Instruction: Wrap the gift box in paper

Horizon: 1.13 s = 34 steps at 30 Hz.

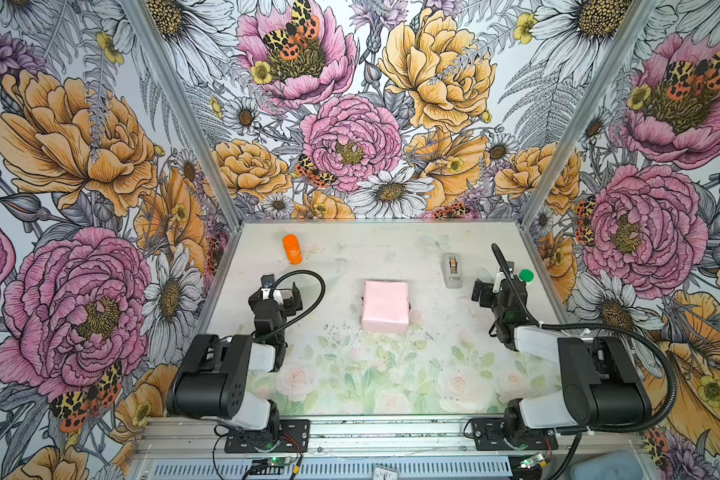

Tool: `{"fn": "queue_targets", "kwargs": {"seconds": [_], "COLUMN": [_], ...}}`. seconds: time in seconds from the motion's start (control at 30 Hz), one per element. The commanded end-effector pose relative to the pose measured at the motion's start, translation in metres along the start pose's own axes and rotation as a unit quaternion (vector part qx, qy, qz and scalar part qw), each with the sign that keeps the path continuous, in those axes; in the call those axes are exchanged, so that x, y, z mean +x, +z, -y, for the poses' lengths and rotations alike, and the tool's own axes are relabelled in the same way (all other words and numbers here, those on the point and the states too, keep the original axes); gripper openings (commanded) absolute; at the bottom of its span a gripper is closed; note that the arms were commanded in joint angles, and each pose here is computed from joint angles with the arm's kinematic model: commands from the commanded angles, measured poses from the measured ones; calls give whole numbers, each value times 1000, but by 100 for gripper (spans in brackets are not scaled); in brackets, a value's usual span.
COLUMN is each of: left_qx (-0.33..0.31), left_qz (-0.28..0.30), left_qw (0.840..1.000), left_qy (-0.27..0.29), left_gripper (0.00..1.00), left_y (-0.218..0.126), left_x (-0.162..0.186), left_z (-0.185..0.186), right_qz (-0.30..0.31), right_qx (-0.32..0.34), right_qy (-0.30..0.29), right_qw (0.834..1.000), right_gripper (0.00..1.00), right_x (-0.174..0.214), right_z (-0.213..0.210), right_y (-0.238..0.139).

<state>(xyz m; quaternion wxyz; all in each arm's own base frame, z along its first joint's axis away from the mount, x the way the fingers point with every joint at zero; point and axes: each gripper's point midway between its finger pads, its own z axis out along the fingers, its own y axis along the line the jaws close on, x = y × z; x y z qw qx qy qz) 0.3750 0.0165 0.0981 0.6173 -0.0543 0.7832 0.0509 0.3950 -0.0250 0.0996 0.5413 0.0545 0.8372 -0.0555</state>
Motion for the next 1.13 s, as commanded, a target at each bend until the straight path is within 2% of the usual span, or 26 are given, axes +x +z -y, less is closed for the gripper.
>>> {"fn": "queue_targets", "kwargs": {"seconds": [0.0, 0.1, 0.17, 0.23, 0.53, 1.1], "left_qx": [13, -28, -27, -46, -37, -36], "left_qz": [57, 24, 41, 35, 30, 32], "left_qw": [998, 999, 998, 997, 999, 999], "left_qy": [-9, -38, -43, -47, -26, -25], "left_gripper": [99, 99, 99, 99, 99, 99], "left_y": [2, 19, 17, 16, 20, 20], "left_x": [-39, -36, -39, -37, -38, -38], "left_z": [2, -16, -17, -24, -14, -13], "right_qz": [61, 72, 70, 67, 67, 68], "right_qx": [-33, -36, -38, -37, -38, -38], "right_qy": [-12, -10, -6, -4, -3, -3], "right_qw": [998, 997, 997, 997, 997, 997], "right_gripper": [99, 100, 100, 99, 99, 99], "right_x": [-19, -15, -14, -13, -13, -13], "right_z": [-9, -8, -7, -6, -6, -6], "right_y": [2, 2, 2, 2, 3, 3]}}
